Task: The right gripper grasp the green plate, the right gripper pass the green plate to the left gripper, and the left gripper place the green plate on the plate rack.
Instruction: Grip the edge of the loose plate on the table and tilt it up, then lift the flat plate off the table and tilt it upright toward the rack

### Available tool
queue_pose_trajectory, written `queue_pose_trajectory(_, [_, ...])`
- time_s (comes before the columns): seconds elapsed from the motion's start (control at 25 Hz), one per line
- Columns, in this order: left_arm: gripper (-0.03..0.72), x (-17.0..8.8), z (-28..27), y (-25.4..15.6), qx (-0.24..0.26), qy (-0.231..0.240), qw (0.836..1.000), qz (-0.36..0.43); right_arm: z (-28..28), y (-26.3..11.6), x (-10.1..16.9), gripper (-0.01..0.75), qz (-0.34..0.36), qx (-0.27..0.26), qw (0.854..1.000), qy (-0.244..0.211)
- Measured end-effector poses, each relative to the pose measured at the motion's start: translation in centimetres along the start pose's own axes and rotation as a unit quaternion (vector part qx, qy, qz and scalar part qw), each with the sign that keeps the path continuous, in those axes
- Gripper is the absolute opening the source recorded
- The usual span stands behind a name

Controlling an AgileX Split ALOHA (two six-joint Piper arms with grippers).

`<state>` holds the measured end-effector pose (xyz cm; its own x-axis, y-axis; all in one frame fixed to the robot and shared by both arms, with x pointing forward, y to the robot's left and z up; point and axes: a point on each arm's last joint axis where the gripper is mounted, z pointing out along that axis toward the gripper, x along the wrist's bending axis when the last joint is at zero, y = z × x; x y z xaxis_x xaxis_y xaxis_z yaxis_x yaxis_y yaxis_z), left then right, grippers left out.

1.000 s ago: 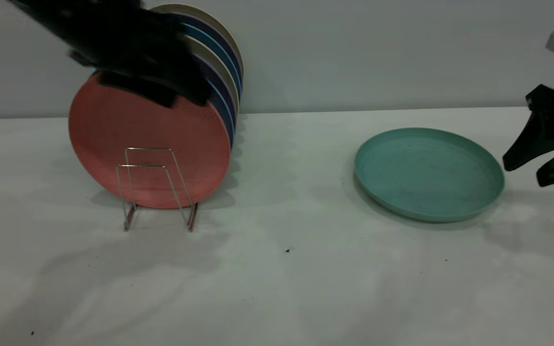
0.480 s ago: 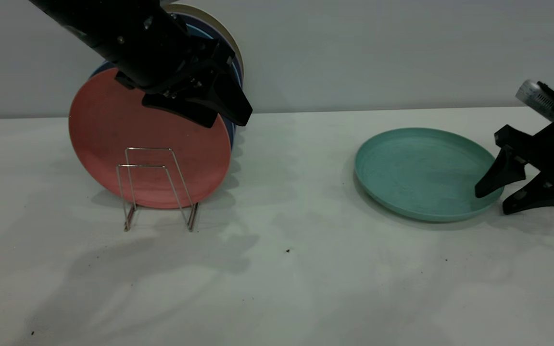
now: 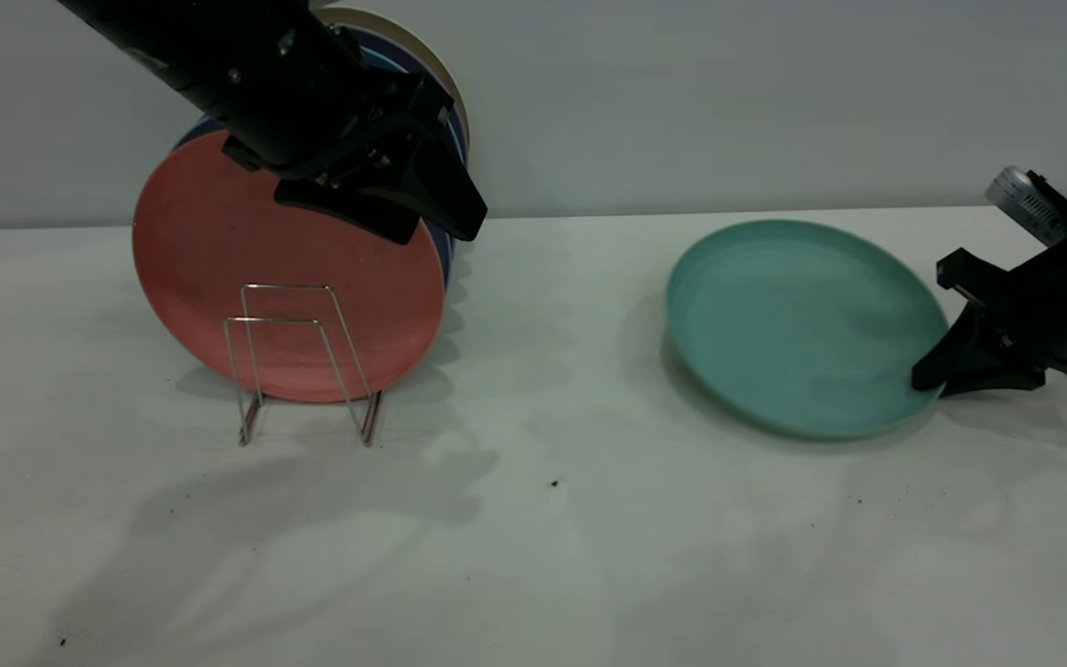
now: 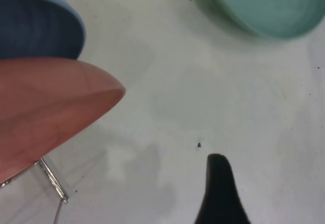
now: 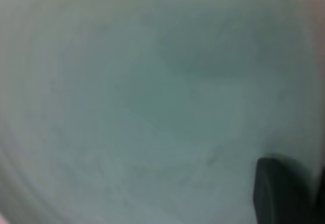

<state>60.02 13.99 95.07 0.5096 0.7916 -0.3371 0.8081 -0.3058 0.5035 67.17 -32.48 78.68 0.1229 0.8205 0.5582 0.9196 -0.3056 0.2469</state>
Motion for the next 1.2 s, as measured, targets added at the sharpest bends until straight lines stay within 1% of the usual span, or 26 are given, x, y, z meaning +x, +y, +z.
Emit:
queue_pose_trajectory(0.08, [0.539, 0.0, 0.0, 0.0, 0.0, 0.0, 1.0, 0.0, 0.0, 0.2, 0.4, 0.015, -0.02, 0.005, 1.0, 0.018])
queue_pose_trajectory(0.28, [0.539, 0.0, 0.4, 0.0, -0.003, -0.008, 1.0, -0.017, 0.0, 0.2, 2.2, 0.014, -0.062, 0.033, 0.994, 0.078])
queue_pose_trajectory(0.44, [0.539, 0.0, 1.6, -0.3, -0.003, -0.021, 0.999, -0.039, 0.4, -0.7, 4.9, 0.014, -0.111, 0.066, 0.983, 0.127])
queue_pose_trajectory(0.52, [0.539, -0.3, 2.1, -0.3, -0.005, -0.031, 0.998, -0.05, 0.6, -1.1, 6.1, 0.014, -0.128, 0.078, 0.979, 0.141])
queue_pose_trajectory(0.64, [0.539, -0.9, 2.8, -0.3, -0.013, -0.043, 0.998, -0.041, 1.1, -1.7, 7.5, 0.014, -0.15, 0.092, 0.972, 0.159])
queue_pose_trajectory(0.8, [0.539, -1.4, 3.1, -0.2, -0.021, -0.047, 0.998, -0.026, 1.1, -2.0, 8.5, 0.014, -0.168, 0.098, 0.963, 0.187])
queue_pose_trajectory(1.2, [0.539, -1.4, 3.1, -0.2, -0.02, -0.046, 0.998, -0.023, -0.5, -1.1, 9.3, 0.015, -0.197, 0.074, 0.959, 0.191])
